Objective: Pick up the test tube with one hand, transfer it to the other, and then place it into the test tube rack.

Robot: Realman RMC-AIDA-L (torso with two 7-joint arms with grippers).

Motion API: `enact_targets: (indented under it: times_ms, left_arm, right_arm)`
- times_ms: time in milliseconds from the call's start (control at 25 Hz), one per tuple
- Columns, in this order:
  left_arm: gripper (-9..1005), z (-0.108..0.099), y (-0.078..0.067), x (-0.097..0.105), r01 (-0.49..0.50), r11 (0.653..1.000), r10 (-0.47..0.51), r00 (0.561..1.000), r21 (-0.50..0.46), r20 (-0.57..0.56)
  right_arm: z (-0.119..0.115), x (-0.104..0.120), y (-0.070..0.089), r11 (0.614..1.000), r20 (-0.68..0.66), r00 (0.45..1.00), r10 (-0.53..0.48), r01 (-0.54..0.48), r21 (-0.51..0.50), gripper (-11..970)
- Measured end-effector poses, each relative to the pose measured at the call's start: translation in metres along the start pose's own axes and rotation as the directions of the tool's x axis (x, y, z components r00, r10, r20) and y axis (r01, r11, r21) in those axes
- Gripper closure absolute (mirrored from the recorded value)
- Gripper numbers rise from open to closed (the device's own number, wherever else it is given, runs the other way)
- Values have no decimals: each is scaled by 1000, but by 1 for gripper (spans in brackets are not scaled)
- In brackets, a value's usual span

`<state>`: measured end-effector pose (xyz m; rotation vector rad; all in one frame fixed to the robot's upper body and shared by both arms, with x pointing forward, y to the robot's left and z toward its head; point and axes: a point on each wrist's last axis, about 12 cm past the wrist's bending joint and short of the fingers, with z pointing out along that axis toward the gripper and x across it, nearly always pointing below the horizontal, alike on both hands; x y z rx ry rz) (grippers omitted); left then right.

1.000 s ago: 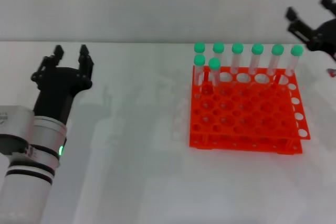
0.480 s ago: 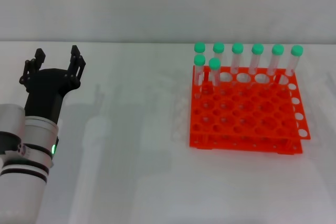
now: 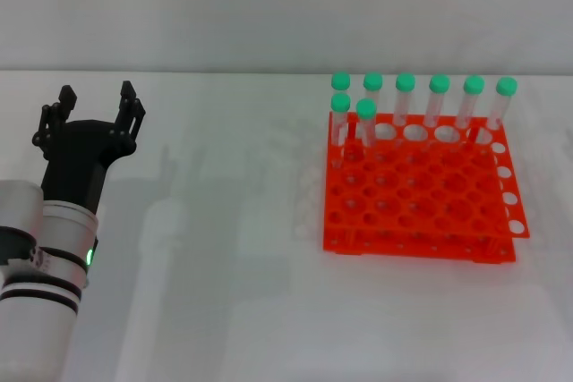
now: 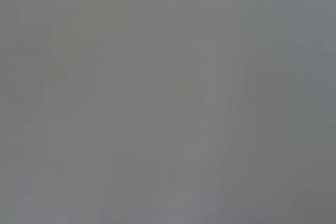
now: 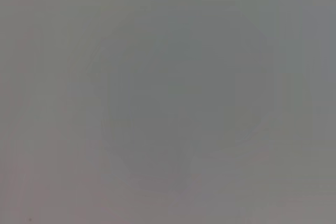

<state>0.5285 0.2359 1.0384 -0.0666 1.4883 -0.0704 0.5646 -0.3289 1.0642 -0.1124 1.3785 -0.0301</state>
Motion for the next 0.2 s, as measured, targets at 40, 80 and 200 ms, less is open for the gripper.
enact_targets:
  times_ms: [40,80,200]
  left_arm:
    - [222,0,0,0,-1,1000,1,1000,2,-1]
    - [222,0,0,0,-2,1000,2,1000,4,-2]
    - [222,0,-1,1,-7,1000,7,1000,12,-4]
  right_arm:
    - [-1,1,0,1000,-2,1000,-1,1,2,82]
    - [-1,1,-1,1000,-4,1000,-1,2,2,82]
    - [-2,2,-1,1000,-7,1000,-2,2,4,82]
